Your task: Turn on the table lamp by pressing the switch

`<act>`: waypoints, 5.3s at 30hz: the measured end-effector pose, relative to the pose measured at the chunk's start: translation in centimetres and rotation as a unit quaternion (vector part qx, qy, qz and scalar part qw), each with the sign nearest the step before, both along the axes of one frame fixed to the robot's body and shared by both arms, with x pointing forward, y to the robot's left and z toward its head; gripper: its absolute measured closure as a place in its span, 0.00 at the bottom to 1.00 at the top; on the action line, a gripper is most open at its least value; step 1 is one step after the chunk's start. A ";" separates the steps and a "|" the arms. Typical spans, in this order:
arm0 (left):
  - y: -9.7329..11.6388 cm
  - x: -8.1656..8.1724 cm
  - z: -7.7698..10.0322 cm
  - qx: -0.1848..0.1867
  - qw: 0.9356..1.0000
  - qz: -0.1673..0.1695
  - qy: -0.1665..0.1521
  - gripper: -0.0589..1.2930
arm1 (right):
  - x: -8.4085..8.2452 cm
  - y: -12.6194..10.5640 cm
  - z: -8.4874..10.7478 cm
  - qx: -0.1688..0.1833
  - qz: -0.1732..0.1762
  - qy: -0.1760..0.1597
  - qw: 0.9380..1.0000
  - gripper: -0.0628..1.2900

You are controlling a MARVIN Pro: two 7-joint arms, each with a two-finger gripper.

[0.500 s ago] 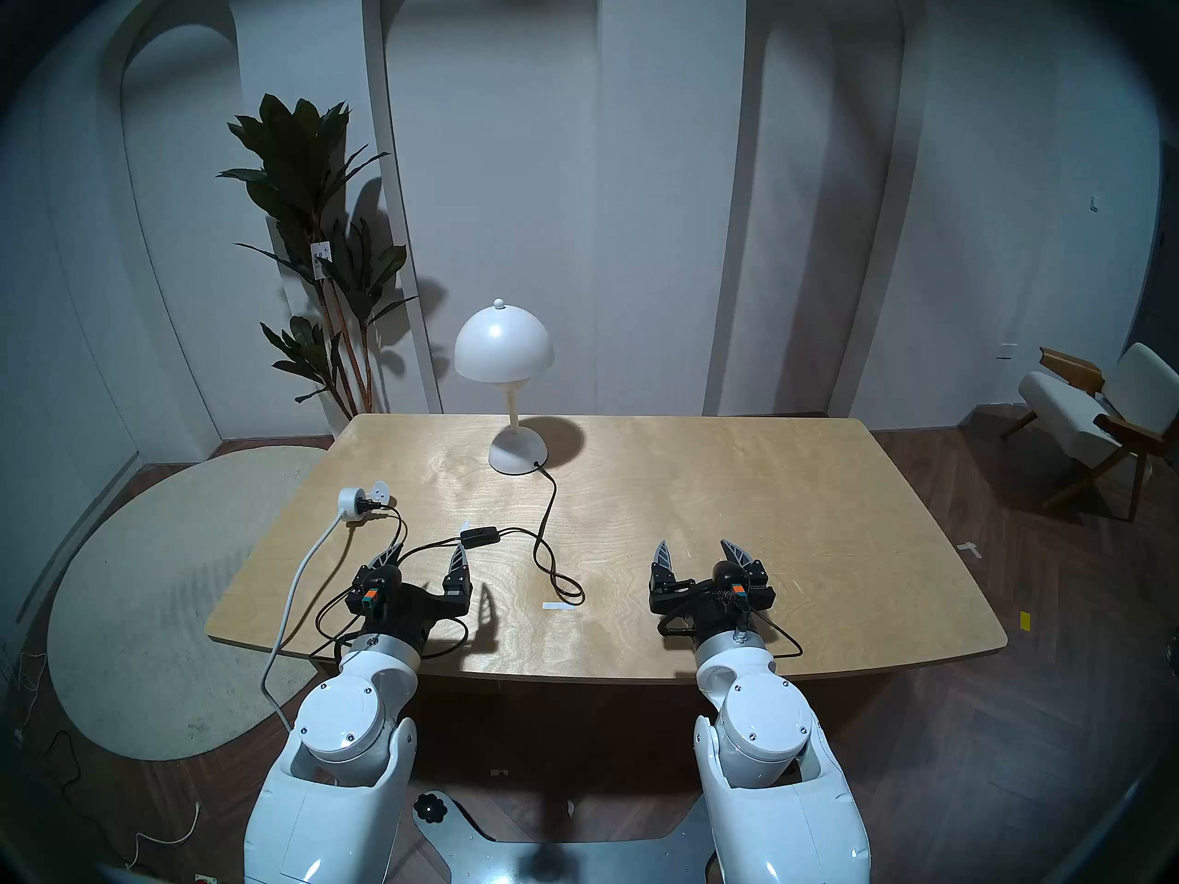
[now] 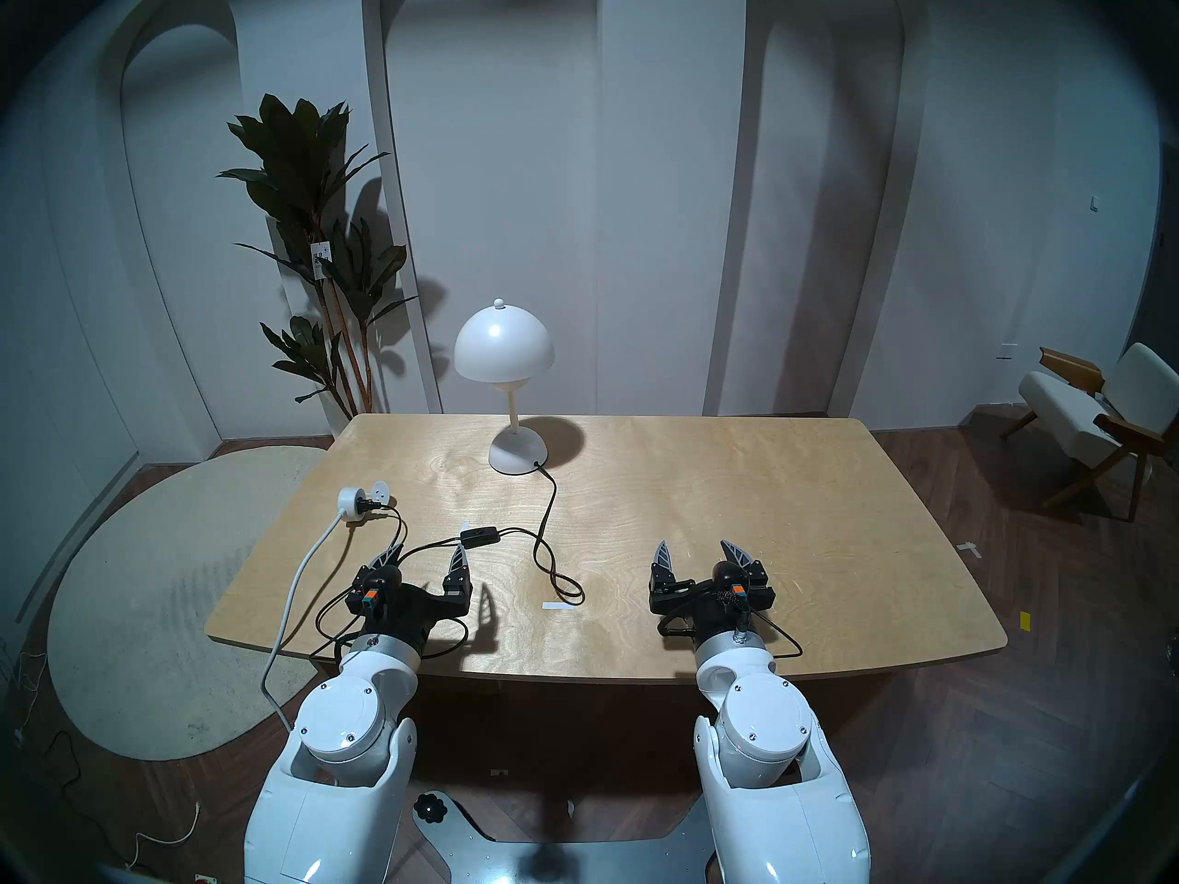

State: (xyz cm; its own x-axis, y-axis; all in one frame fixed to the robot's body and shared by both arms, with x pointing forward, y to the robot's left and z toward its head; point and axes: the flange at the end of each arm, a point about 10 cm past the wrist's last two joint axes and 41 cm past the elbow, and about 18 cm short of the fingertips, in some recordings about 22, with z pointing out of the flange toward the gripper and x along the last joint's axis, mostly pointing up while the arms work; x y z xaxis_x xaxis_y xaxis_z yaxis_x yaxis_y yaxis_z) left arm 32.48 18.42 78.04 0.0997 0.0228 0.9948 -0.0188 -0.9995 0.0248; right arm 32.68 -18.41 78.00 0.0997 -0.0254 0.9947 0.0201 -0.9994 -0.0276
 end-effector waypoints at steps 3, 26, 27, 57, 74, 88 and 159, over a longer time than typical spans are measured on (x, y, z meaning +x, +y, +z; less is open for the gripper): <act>-0.1 0.0 0.0 0.008 1.000 -0.002 0.000 0.04 | 0.0 0.0 0.0 0.000 0.000 0.000 1.000 0.05; -0.3 1.1 1.5 0.053 0.998 -0.002 -0.020 0.04 | 2.0 -5.7 1.9 0.036 -0.082 -0.032 0.995 0.05; -0.2 1.1 1.5 0.052 0.998 0.000 -0.019 0.04 | 2.1 -6.2 2.0 0.040 -0.089 -0.033 0.995 0.05; -1.7 5.1 7.0 0.190 0.977 -0.059 -0.074 0.04 | 4.1 -10.1 3.0 0.049 -0.124 -0.055 0.990 0.05; -1.3 9.3 8.6 0.434 0.895 -0.060 -0.090 0.04 | 4.3 -10.1 3.0 0.051 -0.121 -0.055 0.990 0.05; -1.7 12.0 7.8 0.602 0.791 -0.074 -0.081 0.04 | 4.3 -10.1 3.0 0.050 -0.119 -0.055 0.990 0.05; -3.3 17.2 3.6 0.684 0.708 -0.099 0.148 0.04 | 4.3 -9.9 3.1 0.046 -0.124 -0.061 0.989 0.05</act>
State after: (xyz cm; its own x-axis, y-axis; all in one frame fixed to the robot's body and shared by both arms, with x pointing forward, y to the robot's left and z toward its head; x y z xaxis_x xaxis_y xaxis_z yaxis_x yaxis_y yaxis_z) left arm 49.63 15.13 81.62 0.1758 -0.9844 0.0086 -0.3578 -0.0721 -0.9310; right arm 37.01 -28.34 81.08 -0.0418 -0.1258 0.9912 -0.2167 -0.9673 -0.1319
